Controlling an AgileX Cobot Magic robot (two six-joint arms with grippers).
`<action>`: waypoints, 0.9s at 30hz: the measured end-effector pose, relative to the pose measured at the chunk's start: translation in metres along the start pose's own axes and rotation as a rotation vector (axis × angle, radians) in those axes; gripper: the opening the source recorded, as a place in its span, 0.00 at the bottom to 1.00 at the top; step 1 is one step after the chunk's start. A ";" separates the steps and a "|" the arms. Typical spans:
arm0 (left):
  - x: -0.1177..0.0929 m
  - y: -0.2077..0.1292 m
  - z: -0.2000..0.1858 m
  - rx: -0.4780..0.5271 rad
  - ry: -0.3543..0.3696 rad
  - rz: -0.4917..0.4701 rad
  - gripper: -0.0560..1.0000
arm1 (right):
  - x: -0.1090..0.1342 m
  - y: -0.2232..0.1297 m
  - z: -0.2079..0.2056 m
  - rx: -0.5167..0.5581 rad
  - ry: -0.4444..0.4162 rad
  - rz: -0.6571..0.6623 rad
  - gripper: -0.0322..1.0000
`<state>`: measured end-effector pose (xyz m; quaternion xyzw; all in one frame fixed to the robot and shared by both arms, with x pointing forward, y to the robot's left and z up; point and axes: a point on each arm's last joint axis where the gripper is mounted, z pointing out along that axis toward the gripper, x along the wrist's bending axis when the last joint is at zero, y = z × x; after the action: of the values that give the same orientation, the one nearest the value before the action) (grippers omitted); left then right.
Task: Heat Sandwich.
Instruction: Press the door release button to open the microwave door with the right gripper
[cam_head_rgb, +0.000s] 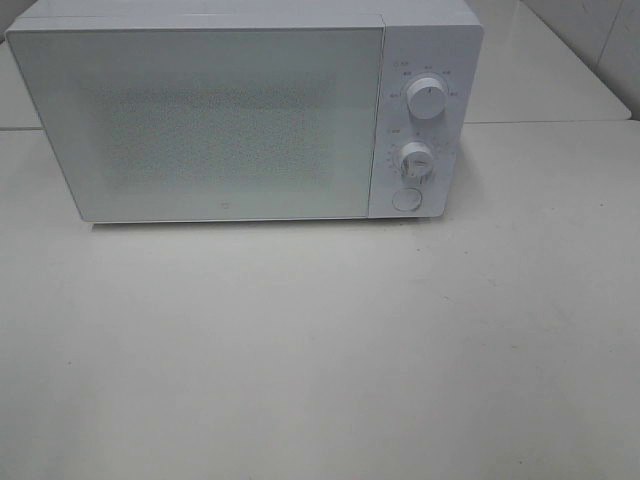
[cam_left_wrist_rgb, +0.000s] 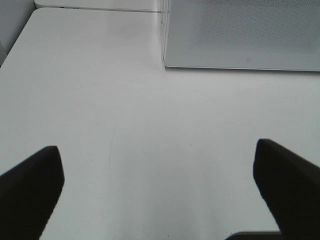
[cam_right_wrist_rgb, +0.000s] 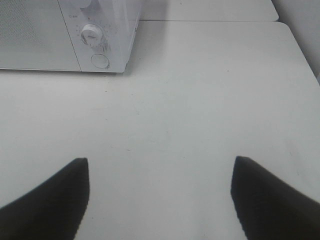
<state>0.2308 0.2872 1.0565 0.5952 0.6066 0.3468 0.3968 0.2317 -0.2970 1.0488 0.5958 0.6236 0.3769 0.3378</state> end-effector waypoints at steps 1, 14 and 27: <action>0.000 0.000 0.000 0.000 0.000 0.000 0.98 | 0.000 0.002 -0.002 -0.012 0.000 0.000 0.76; 0.000 0.000 0.000 0.000 0.000 0.000 0.98 | 0.000 0.044 0.012 -0.092 -0.001 0.003 0.76; 0.000 0.000 0.000 0.000 0.000 0.000 0.98 | 0.000 0.081 0.066 -0.086 -0.006 0.008 0.76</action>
<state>0.2308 0.2872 1.0565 0.5952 0.6066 0.3468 0.3968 0.3288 -0.2926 1.0876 0.5843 0.6034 0.4031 0.3633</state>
